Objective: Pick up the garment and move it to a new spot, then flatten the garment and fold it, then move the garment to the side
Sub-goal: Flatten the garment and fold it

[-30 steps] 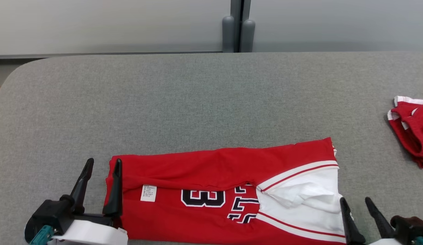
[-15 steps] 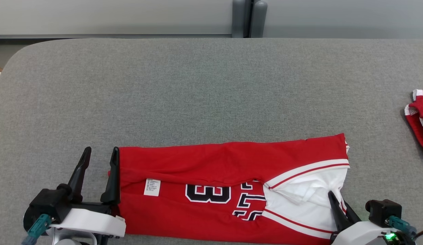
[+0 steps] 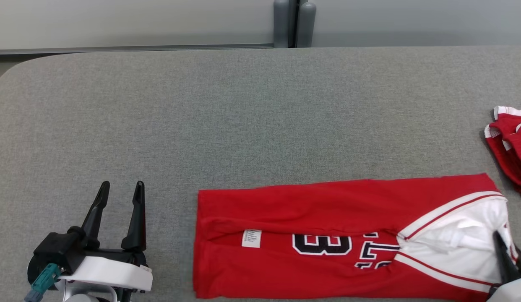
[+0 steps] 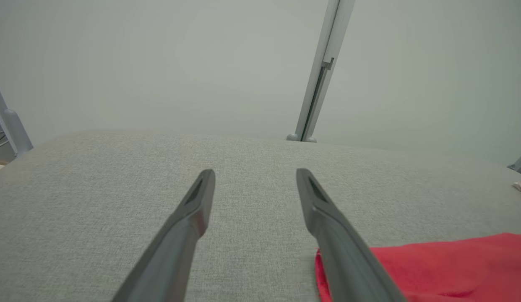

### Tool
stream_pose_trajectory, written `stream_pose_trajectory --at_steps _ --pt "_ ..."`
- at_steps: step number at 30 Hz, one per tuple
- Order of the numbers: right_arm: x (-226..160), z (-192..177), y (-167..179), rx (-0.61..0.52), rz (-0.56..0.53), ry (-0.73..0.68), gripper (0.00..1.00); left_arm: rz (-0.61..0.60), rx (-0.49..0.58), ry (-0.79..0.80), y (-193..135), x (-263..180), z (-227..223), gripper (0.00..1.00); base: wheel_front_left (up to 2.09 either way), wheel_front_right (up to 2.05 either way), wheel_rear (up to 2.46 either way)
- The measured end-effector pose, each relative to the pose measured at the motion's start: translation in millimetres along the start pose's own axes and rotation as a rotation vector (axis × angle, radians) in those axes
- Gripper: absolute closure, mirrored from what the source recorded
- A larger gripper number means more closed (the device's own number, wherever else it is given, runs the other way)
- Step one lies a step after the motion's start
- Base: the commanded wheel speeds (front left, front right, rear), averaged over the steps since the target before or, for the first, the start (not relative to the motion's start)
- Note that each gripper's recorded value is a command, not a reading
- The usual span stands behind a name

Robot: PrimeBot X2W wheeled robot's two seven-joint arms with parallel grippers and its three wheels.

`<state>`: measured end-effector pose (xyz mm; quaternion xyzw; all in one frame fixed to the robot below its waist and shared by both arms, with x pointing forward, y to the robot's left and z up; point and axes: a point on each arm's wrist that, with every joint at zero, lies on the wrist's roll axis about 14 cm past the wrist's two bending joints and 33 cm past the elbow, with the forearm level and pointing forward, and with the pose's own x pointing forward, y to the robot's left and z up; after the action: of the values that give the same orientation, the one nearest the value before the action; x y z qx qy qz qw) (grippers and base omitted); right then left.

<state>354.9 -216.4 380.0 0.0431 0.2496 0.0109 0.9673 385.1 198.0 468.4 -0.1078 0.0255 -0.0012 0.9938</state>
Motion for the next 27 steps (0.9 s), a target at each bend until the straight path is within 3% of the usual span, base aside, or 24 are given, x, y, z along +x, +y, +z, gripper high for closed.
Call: stream_pose_trajectory --at_steps 4,8,15,17,22,27 --pt "-6 21 -22 -0.037 -0.046 -0.039 1.0 -0.008 0.0 -0.004 -2 0 1 0.0 0.0 0.0 0.0" --pt "-7 49 0 -0.085 0.018 -0.104 1.0 -0.015 -0.008 -0.012 -6 -1 2 0.0 0.0 0.0 0.0" --pt "-12 101 108 -0.143 0.303 -0.226 1.0 -0.015 -0.011 -0.023 -8 -1 5 0.0 0.0 0.0 0.0" --pt "-18 106 156 -0.137 0.449 -0.236 1.0 -0.017 -0.012 -0.022 -8 -2 5 0.0 0.0 0.0 0.0" --pt "-29 81 236 -0.082 0.68 -0.155 1.0 -0.011 -0.008 -0.013 -6 -4 2 0.0 0.0 0.0 0.0" --pt "-42 38 286 -0.04 0.835 -0.027 1.0 0.003 -0.012 -0.025 -3 -7 6 0.0 0.0 0.0 0.0"
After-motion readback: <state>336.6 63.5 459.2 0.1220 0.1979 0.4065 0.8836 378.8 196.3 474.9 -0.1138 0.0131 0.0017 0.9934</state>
